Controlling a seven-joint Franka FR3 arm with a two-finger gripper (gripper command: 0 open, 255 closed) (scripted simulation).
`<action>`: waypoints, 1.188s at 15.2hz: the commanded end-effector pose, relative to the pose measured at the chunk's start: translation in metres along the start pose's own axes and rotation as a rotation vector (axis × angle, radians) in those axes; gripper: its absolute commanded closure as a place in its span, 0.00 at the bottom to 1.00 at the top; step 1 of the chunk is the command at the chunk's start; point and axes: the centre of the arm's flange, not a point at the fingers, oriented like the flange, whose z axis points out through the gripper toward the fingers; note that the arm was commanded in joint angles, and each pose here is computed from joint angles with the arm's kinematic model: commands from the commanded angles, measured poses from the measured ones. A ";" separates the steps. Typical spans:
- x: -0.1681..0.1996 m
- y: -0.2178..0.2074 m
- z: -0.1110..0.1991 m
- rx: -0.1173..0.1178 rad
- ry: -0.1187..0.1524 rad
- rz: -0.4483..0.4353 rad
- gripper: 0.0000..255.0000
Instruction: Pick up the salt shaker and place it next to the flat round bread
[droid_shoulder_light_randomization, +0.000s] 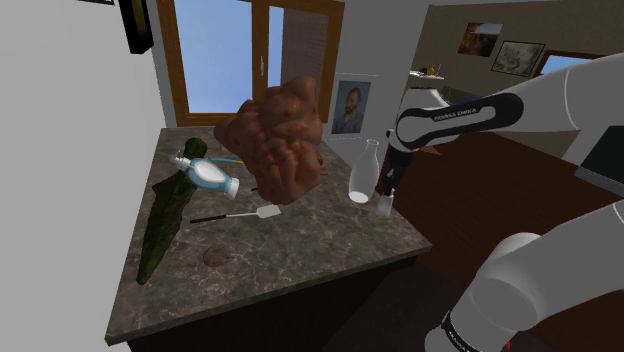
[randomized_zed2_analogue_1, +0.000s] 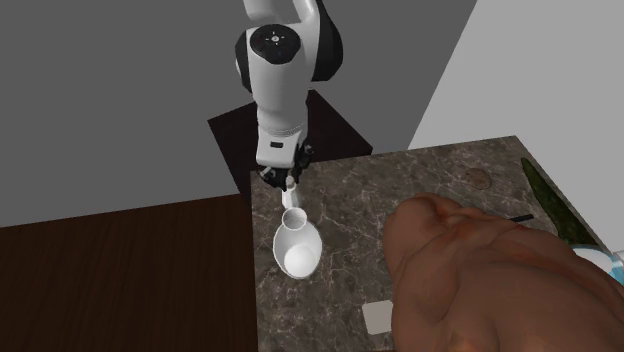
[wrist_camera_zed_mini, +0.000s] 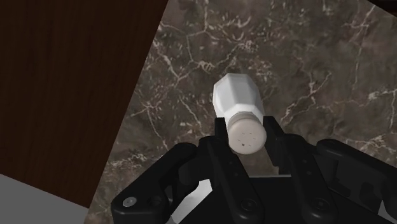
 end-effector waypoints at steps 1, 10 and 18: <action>0.000 0.000 -0.010 0.000 0.000 0.000 1.00; 0.000 0.001 -0.058 0.000 0.000 0.000 1.00; 0.000 0.003 -0.100 0.000 0.000 0.000 1.00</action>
